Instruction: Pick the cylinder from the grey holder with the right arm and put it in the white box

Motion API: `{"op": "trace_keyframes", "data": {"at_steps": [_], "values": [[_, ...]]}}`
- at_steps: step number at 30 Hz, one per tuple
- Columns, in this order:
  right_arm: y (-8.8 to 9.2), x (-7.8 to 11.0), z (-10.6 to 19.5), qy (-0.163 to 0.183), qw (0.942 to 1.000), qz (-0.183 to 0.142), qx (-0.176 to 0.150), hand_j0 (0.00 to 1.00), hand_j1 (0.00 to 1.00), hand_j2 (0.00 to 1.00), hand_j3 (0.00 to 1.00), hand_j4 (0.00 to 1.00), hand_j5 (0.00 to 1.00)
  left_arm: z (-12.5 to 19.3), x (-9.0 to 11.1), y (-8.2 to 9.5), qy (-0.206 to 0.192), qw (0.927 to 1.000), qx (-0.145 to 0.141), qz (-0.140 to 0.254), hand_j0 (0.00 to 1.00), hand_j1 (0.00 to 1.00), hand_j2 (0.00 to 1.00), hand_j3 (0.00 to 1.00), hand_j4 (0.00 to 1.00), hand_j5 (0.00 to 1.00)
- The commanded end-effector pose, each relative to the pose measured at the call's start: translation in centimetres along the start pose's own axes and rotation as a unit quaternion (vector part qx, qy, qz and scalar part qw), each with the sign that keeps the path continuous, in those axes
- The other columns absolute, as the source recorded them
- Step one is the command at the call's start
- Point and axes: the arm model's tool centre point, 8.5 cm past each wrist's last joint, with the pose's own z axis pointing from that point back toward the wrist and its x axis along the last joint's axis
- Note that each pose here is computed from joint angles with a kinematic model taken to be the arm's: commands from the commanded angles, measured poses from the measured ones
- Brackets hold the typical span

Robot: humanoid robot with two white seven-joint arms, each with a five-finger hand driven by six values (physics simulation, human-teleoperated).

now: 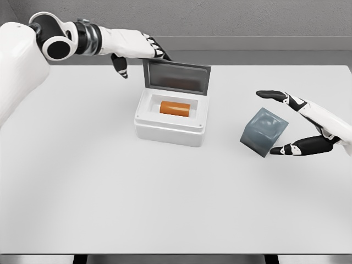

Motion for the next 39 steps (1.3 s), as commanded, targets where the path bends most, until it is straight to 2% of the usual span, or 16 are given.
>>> {"op": "trace_keyframes", "data": {"at_steps": [1, 3, 9, 15, 17, 23, 26, 28, 31, 33, 35, 37, 39], "values": [[-0.1, 0.0, 0.0, 0.0, 1.0, -0.003, -0.002, 1.0, 1.0, 1.0, 1.0, 1.0, 1.0, 0.4, -0.3, -0.1, 0.006, 1.0, -0.001, 0.0, 1.0, 1.0, 1.0, 1.0, 1.0, 1.0], [-0.1, 0.0, 0.0, 0.0, 1.0, -0.003, -0.002, 1.0, 1.0, 1.0, 1.0, 1.0, 1.0, 0.7, -0.5, 0.5, 0.008, 1.0, 0.003, -0.004, 1.0, 1.0, 1.0, 1.0, 1.0, 1.0], [-0.1, -0.3, 0.2, 0.004, 1.0, -0.004, -0.004, 1.0, 1.0, 1.0, 1.0, 1.0, 1.0, 0.6, 0.0, 0.8, 0.003, 0.9999, 0.005, -0.013, 1.0, 1.0, 1.0, 1.0, 1.0, 1.0], [-0.1, -0.3, 0.2, 0.005, 1.0, -0.005, -0.004, 1.0, 1.0, 1.0, 1.0, 1.0, 1.0, 0.4, 0.2, 0.3, 0.004, 0.9996, -0.009, -0.026, 1.0, 1.0, 1.0, 1.0, 1.0, 1.0], [-0.1, -0.3, 0.2, 0.005, 1.0, -0.005, -0.004, 1.0, 1.0, 1.0, 1.0, 1.0, 1.0, 0.9, 0.9, 0.7, -0.001, 0.9987, -0.008, -0.05, 1.0, 1.0, 1.0, 1.0, 1.0, 1.0], [-0.1, -0.3, 0.2, 0.005, 1.0, -0.005, -0.004, 1.0, 1.0, 1.0, 1.0, 1.0, 1.0, 2.3, 1.1, 0.7, 0.0, 0.9976, -0.008, -0.069, 1.0, 1.0, 1.0, 1.0, 1.0, 1.0], [-0.1, -0.3, 0.2, 0.005, 1.0, -0.005, -0.004, 1.0, 1.0, 1.0, 1.0, 1.0, 1.0, 4.6, -0.1, -0.2, 0.014, 0.9979, -0.008, -0.063, 1.0, 1.0, 1.0, 1.0, 1.0, 1.0], [-0.1, -0.3, 0.2, 0.005, 1.0, -0.005, -0.004, 1.0, 1.0, 1.0, 1.0, 1.0, 1.0, 6.0, -0.8, -1.7, 0.014, 0.9992, -0.006, -0.036, 1.0, 1.0, 1.0, 1.0, 1.0, 1.0], [-0.1, -0.3, 0.2, 0.005, 1.0, -0.005, -0.004, 1.0, 1.0, 1.0, 1.0, 1.0, 1.0, 7.1, -1.3, -5.2, 0.014, 0.9997, -0.02, 0.003, 1.0, 1.0, 1.0, 1.0, 1.0, 1.0], [-0.1, -0.3, 0.2, 0.005, 1.0, -0.005, -0.004, 1.0, 1.0, 1.0, 1.0, 1.0, 1.0, 7.5, -1.2, -9.0, 0.011, 0.9985, -0.039, 0.037, 1.0, 1.0, 1.0, 1.0, 1.0, 1.0], [-0.1, -0.3, 0.2, 0.005, 1.0, -0.005, -0.004, 1.0, 1.0, 1.0, 1.0, 1.0, 1.0, 7.9, -1.2, -10.8, 0.013, 0.9974, -0.051, 0.05, 1.0, 1.0, 1.0, 1.0, 1.0, 1.0], [-0.1, -0.3, 0.2, 0.005, 1.0, -0.005, -0.004, 1.0, 1.0, 1.0, 1.0, 1.0, 1.0, 8.6, -0.8, -11.6, 0.008, 0.9971, -0.053, 0.055, 1.0, 1.0, 1.0, 1.0, 1.0, 1.0], [-0.1, -0.3, 0.2, 0.005, 1.0, -0.005, -0.004, 1.0, 1.0, 1.0, 1.0, 1.0, 1.0, 9.4, -1.3, -11.5, 0.018, 0.9971, -0.046, 0.057, 1.0, 1.0, 1.0, 1.0, 1.0, 1.0]]}}
